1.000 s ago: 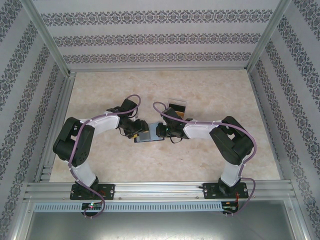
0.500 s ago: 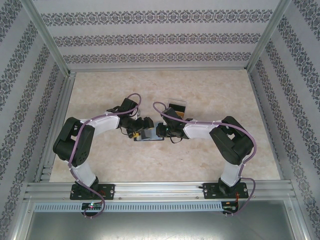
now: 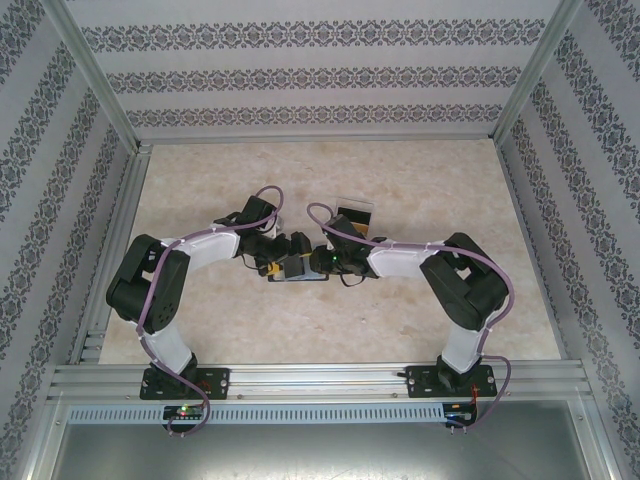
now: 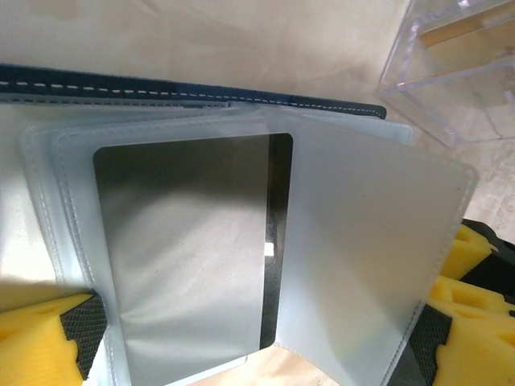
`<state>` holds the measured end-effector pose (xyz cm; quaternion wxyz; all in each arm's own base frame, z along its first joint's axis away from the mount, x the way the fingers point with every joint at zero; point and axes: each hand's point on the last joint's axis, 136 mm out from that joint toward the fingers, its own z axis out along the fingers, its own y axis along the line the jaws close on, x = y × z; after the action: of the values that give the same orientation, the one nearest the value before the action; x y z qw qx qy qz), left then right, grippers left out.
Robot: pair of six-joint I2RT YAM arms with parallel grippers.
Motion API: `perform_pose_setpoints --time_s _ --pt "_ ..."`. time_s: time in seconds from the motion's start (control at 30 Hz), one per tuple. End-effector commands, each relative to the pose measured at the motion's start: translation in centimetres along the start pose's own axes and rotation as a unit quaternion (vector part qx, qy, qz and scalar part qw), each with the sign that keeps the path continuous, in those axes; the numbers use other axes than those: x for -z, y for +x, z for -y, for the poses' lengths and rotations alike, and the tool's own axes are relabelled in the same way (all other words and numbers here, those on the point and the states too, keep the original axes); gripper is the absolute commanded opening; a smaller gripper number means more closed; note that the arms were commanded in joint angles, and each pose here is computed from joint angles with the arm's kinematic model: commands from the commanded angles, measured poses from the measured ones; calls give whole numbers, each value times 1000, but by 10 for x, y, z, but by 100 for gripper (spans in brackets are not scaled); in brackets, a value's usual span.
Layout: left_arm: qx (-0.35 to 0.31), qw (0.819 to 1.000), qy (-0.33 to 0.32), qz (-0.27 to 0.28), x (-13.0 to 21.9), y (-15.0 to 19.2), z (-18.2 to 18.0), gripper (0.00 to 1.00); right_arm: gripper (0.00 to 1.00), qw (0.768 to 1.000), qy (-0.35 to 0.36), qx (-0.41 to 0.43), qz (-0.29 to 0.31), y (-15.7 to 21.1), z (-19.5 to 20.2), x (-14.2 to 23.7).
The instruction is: Take the credit cards out of the card holder
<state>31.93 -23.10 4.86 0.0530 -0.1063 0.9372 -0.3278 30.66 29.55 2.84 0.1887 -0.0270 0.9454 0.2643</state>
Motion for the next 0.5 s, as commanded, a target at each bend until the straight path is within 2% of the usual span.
perform_pose_setpoints --time_s 0.0,0.2,0.47 --pt "4 999 -29 -17 -13 11 -18 100 32 1000 21 -8 18 -3 13 18" --pt "-2 999 -29 -12 -9 7 -14 99 34 998 22 -21 57 -11 20 45" --pt "-24 1000 -15 13 19 -6 10 99 34 998 3 -17 66 -12 10 56"
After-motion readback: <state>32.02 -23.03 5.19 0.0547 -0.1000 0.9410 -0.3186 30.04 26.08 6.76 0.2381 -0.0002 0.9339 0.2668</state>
